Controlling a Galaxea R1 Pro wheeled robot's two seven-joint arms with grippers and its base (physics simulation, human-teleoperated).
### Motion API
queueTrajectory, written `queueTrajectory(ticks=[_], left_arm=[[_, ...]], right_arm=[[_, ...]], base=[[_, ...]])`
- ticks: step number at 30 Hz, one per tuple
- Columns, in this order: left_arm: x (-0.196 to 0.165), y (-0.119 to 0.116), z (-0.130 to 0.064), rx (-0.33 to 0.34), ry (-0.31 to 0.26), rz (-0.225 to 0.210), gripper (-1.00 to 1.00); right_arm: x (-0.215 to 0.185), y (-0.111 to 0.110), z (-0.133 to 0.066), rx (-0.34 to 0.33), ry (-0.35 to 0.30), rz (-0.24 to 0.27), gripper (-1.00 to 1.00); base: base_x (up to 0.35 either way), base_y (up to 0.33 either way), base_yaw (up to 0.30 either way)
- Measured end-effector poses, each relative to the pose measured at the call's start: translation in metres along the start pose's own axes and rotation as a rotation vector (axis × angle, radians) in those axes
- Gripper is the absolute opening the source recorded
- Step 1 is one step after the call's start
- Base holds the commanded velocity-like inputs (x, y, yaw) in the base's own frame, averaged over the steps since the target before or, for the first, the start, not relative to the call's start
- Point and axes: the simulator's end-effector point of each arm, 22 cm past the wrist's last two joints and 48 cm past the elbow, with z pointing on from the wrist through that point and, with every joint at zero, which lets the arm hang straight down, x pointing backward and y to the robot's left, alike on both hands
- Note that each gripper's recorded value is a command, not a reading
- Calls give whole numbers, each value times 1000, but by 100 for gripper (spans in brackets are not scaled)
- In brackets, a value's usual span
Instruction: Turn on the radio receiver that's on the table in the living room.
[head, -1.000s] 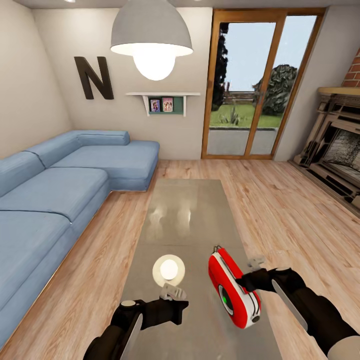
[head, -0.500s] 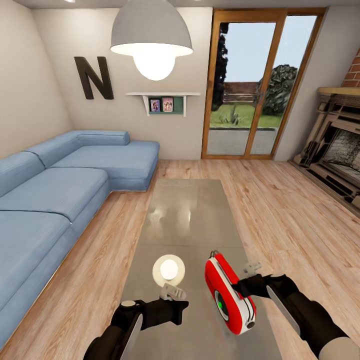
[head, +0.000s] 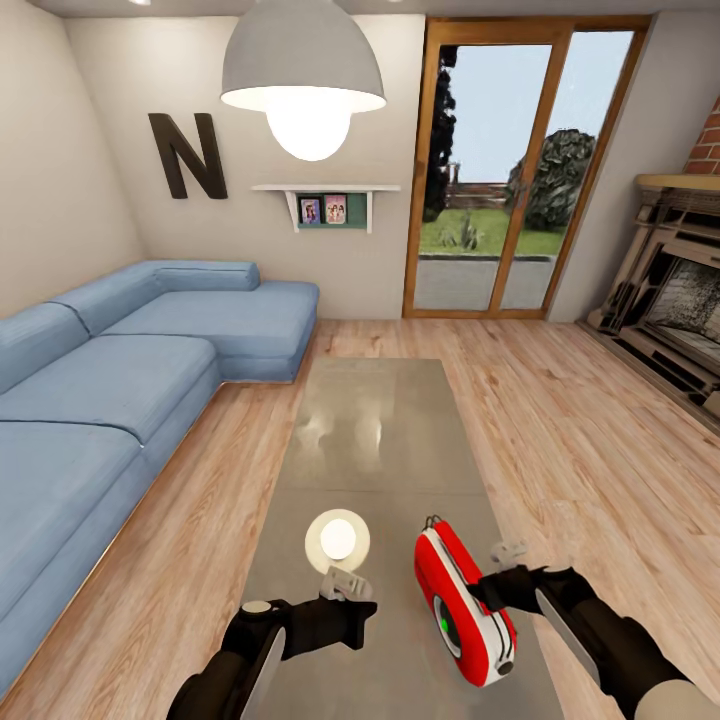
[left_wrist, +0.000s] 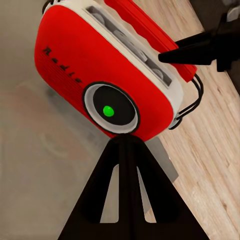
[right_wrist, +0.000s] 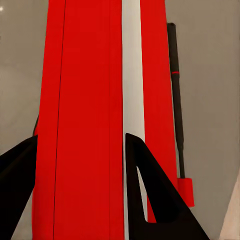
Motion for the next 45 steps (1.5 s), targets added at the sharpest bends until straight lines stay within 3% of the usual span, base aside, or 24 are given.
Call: queueTrajectory(ticks=[7, 24, 32, 45], left_arm=[[0, 0, 0, 0, 1, -1, -100], [1, 0, 0, 0, 0, 0, -100], [1, 0, 0, 0, 1, -1, -100], [2, 0, 0, -1, 3, -1, -100]], right_arm=[[1, 1, 1, -1, 1, 1, -100], [3, -8, 9, 12, -68, -8, -100], [12, 5, 22, -6, -92, 3, -100], [9, 7, 23, -7, -124, -3, -100]], base=[[0, 0, 0], [0, 0, 0], [0, 0, 0], [0, 0, 0]])
